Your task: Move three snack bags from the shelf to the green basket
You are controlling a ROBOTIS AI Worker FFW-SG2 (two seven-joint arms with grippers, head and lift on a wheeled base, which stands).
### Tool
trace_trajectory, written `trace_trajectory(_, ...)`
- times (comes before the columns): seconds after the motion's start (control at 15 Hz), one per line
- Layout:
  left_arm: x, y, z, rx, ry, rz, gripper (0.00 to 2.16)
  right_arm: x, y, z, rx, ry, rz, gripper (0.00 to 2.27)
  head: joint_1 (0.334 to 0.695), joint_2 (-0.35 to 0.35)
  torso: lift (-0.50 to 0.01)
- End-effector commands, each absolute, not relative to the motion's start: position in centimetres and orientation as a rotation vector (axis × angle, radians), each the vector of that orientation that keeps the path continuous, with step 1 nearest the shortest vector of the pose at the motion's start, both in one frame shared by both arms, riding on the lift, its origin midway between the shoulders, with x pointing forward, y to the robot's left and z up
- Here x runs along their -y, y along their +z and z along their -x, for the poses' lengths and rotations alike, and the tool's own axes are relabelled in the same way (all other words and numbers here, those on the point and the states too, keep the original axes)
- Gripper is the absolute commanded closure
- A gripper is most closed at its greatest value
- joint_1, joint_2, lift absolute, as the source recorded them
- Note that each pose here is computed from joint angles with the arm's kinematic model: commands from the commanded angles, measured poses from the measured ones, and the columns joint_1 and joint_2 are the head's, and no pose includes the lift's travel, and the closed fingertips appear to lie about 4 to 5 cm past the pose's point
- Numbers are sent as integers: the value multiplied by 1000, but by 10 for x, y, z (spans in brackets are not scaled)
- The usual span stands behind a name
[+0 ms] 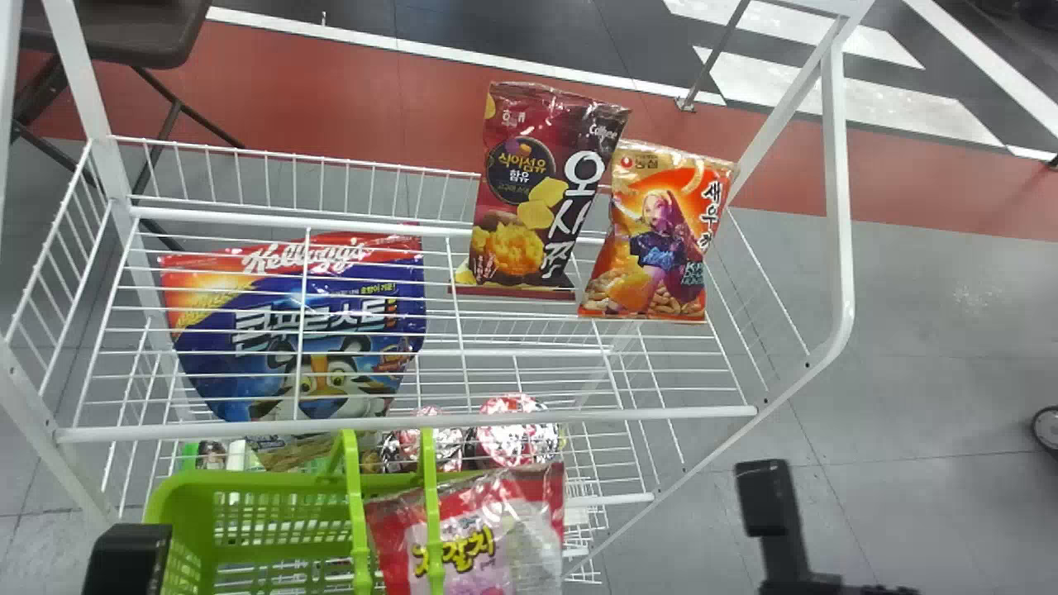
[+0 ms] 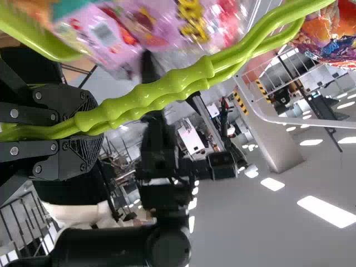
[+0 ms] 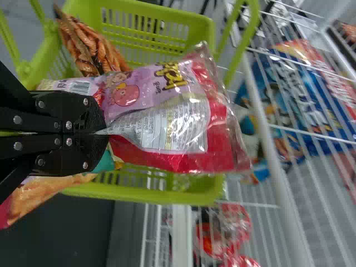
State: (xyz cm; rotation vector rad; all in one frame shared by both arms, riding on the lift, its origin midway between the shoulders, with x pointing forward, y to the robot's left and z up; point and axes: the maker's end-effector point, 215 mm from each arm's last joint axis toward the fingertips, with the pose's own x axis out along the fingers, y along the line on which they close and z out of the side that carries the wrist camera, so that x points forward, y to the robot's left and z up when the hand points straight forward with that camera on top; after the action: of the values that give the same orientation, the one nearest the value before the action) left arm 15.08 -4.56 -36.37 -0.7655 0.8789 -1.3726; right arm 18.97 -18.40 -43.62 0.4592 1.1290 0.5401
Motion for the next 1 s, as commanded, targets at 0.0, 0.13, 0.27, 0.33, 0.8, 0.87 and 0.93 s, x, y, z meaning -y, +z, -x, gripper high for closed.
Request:
trace_trajectory(0.0, 49, -363, -148, -882, -1380, 763, 1696, 153, -437, -182, -1151, 617, -478, 2243, 695, -350, -47)
trace_trajectory(0.13, 50, -362, -147, -881, -1384, 760, 1696, 135, -432, -184, -1143, 663, -480, 2243, 695, -350, -47)
trace_trajectory(0.27, 51, -362, -145, -883, -1386, 761, 1696, 121, -438, -188, -1151, 677, -473, 2243, 695, -350, -47)
trace_trajectory(0.33, 51, -362, -145, -884, -1384, 757, 1696, 121, -451, -186, -1180, 653, -448, 2243, 695, -350, -47)
trace_trajectory(0.8, 52, -359, -141, -882, -1389, 756, 1696, 161, -534, -208, -1309, 379, -69, 1146, 695, -350, -47)
trace_trajectory(0.87, 51, -360, -140, -885, -1389, 756, 1696, 167, -534, -210, -1306, 359, -51, 431, 695, -350, -47)
trace_trajectory(0.93, 51, -360, -140, -884, -1389, 754, 1696, 167, -531, -209, -1301, 360, -59, -1, 695, -350, -47)
